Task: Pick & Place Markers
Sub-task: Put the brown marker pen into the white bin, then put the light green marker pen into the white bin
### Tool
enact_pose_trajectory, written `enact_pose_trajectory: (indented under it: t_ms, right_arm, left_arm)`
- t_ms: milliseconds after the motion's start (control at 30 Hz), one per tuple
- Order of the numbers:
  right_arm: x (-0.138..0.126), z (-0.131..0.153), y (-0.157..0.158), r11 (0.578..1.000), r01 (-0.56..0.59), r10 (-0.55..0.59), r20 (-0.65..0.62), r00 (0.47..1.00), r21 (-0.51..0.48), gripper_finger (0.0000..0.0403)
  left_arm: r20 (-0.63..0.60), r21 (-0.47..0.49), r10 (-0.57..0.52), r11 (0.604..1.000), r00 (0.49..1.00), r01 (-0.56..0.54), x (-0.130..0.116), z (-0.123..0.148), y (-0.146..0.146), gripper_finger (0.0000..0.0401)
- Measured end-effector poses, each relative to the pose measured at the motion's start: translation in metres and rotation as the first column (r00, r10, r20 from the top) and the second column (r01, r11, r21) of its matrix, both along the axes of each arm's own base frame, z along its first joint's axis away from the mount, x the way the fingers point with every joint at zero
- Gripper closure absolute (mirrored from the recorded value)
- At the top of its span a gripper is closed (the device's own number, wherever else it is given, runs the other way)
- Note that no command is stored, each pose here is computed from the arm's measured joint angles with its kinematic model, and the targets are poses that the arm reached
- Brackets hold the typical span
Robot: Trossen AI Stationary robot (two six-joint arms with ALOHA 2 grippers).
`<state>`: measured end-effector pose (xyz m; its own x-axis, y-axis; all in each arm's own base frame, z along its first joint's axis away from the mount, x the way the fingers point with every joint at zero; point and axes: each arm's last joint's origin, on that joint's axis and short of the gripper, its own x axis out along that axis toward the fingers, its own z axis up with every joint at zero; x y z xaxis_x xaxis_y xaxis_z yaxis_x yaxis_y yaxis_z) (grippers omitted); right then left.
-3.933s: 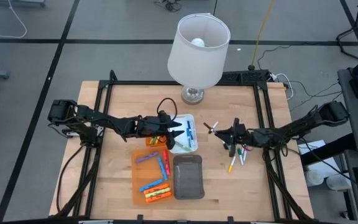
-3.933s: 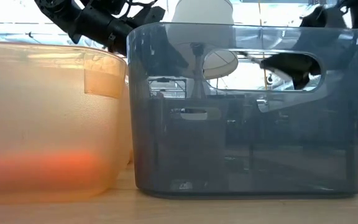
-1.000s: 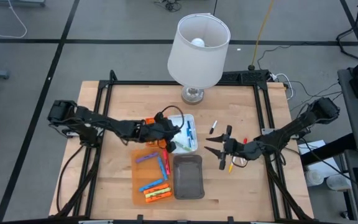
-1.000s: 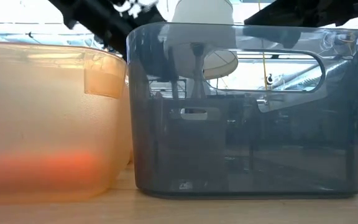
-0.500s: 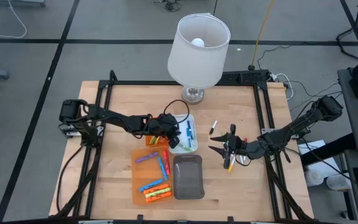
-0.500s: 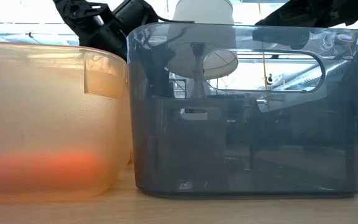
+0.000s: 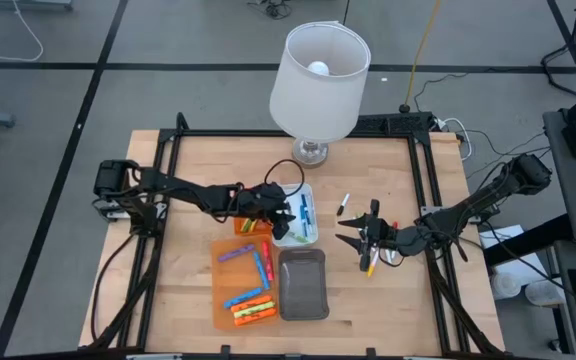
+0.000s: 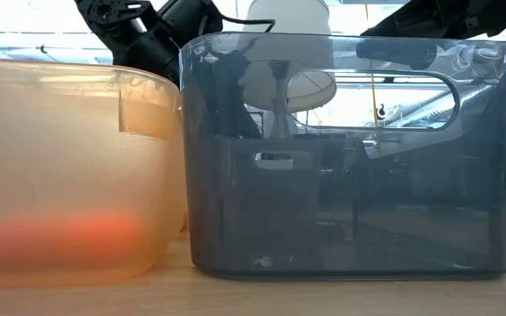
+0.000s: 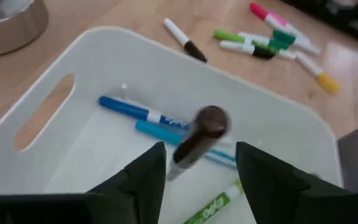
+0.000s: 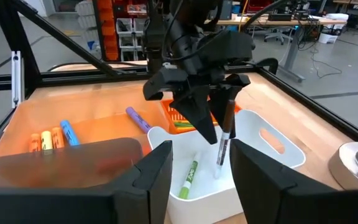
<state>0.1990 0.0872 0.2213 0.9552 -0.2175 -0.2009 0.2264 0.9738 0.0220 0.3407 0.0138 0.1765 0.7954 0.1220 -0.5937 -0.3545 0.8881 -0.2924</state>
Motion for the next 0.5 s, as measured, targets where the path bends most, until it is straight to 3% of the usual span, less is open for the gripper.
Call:
enact_pose_trajectory:
  t_ms: [233,500]
  right_arm:
    - [0.0,-0.001,0.0,1.0,0.0,0.0,-0.005,1.0,-0.001,0.0256]
    - [0.0,-0.001,0.0,1.0,0.001,-0.001,-0.007,1.0,-0.001,0.0253]
  left_arm:
    - [-0.013,0.101,-0.056,0.993,0.998,0.057,0.0,0.001,-0.008,0.0201]
    - [0.081,0.257,-0.015,0.967,0.997,-0.007,-0.006,0.031,-0.017,0.0201]
